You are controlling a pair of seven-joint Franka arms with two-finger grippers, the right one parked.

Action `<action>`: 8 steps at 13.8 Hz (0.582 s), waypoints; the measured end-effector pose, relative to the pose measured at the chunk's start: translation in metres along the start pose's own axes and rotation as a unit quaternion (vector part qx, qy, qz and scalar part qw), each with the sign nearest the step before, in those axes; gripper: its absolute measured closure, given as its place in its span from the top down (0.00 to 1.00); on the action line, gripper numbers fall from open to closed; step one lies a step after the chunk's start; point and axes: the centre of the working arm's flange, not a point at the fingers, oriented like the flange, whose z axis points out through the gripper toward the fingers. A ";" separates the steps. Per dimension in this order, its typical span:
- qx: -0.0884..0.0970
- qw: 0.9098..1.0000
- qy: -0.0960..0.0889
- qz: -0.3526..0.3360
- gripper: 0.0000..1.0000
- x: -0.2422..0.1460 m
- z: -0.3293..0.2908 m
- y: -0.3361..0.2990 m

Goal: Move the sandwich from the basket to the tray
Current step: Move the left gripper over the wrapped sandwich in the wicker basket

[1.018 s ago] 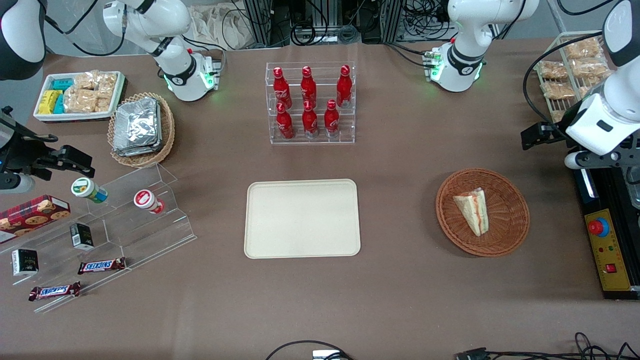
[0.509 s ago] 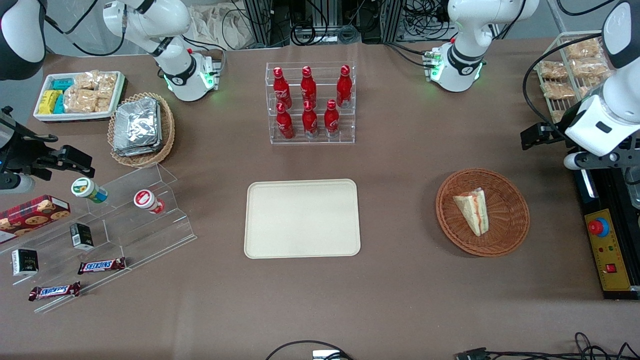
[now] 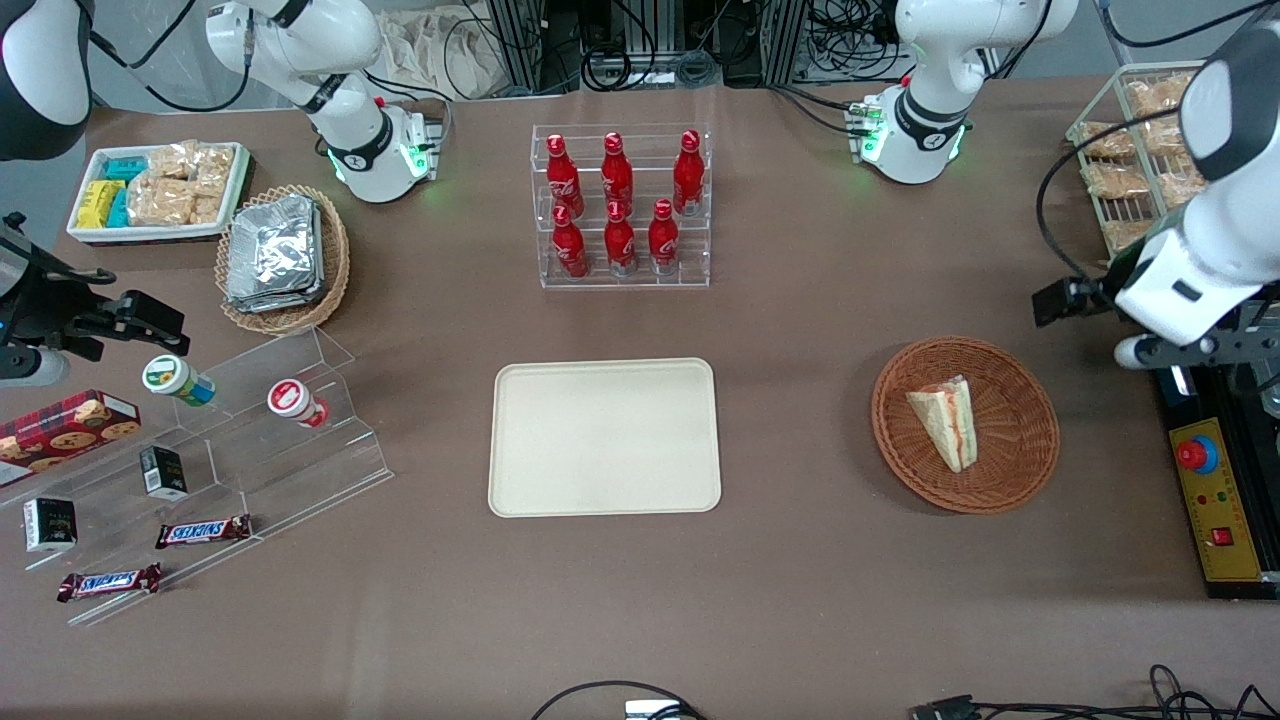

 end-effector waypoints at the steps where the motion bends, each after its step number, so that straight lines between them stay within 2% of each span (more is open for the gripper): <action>1: -0.013 1.000 -0.007 -0.013 1.00 0.008 0.026 -0.007; 4: -0.053 0.992 -0.065 -0.093 1.00 0.028 0.108 -0.035; 6: -0.058 0.983 -0.092 -0.147 1.00 0.041 0.151 -0.042; 8: -0.052 0.972 -0.105 -0.203 1.00 0.052 0.185 -0.033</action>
